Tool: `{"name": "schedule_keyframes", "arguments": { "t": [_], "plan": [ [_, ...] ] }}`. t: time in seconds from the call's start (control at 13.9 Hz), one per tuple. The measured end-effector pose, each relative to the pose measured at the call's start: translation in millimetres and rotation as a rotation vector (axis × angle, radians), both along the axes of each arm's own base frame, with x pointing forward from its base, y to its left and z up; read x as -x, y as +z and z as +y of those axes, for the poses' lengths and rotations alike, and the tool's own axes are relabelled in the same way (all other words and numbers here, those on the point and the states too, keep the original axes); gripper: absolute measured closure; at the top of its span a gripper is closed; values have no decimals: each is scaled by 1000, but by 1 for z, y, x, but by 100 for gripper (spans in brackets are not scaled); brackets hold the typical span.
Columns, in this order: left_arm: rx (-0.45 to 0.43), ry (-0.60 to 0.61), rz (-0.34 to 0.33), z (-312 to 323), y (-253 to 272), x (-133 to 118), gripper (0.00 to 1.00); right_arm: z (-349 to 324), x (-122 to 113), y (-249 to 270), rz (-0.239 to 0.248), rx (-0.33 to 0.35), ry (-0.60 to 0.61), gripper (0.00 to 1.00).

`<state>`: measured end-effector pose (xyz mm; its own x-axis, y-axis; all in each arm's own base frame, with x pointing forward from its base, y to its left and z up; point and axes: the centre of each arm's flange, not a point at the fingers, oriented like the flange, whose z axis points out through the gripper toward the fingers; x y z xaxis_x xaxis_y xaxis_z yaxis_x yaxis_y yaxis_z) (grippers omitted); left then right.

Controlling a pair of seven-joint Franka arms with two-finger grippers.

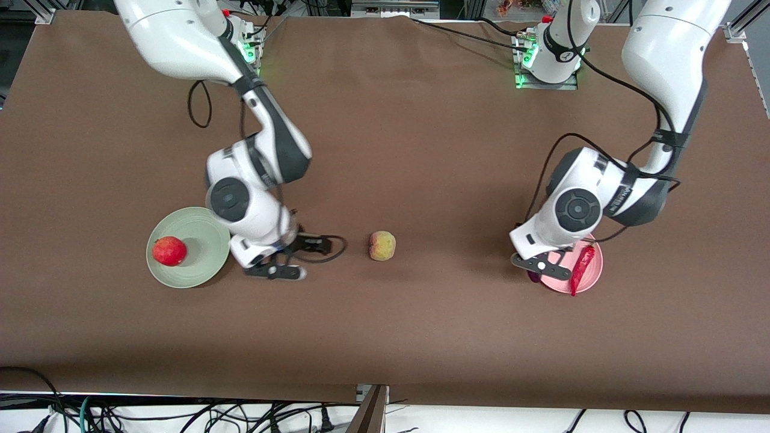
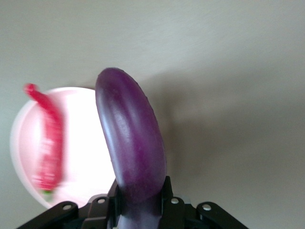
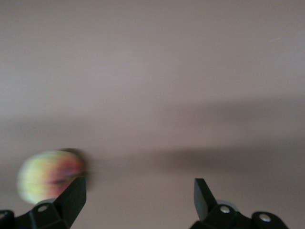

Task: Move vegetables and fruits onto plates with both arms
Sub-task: 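Move the eggplant onto the pink plate while the right gripper grasps the peach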

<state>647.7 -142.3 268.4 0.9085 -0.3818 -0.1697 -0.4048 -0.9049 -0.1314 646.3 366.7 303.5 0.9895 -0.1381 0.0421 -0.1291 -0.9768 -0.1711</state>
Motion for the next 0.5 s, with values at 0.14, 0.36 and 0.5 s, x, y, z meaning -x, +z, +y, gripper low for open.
{"name": "schedule_keyframes", "arguments": {
  "t": [0.14, 0.36, 0.5],
  "plan": [
    [11, -71, 26, 33, -4, -6, 65, 60, 27, -13, -52, -40, -34, 0],
    [28, -90, 51, 54, -20, -9, 65, 100, 53, -44, -100, -13, -25, 0],
    [34, -94, 59, 51, -27, -8, 62, 107, 58, -60, -120, 4, -16, 0]
  ]
}}
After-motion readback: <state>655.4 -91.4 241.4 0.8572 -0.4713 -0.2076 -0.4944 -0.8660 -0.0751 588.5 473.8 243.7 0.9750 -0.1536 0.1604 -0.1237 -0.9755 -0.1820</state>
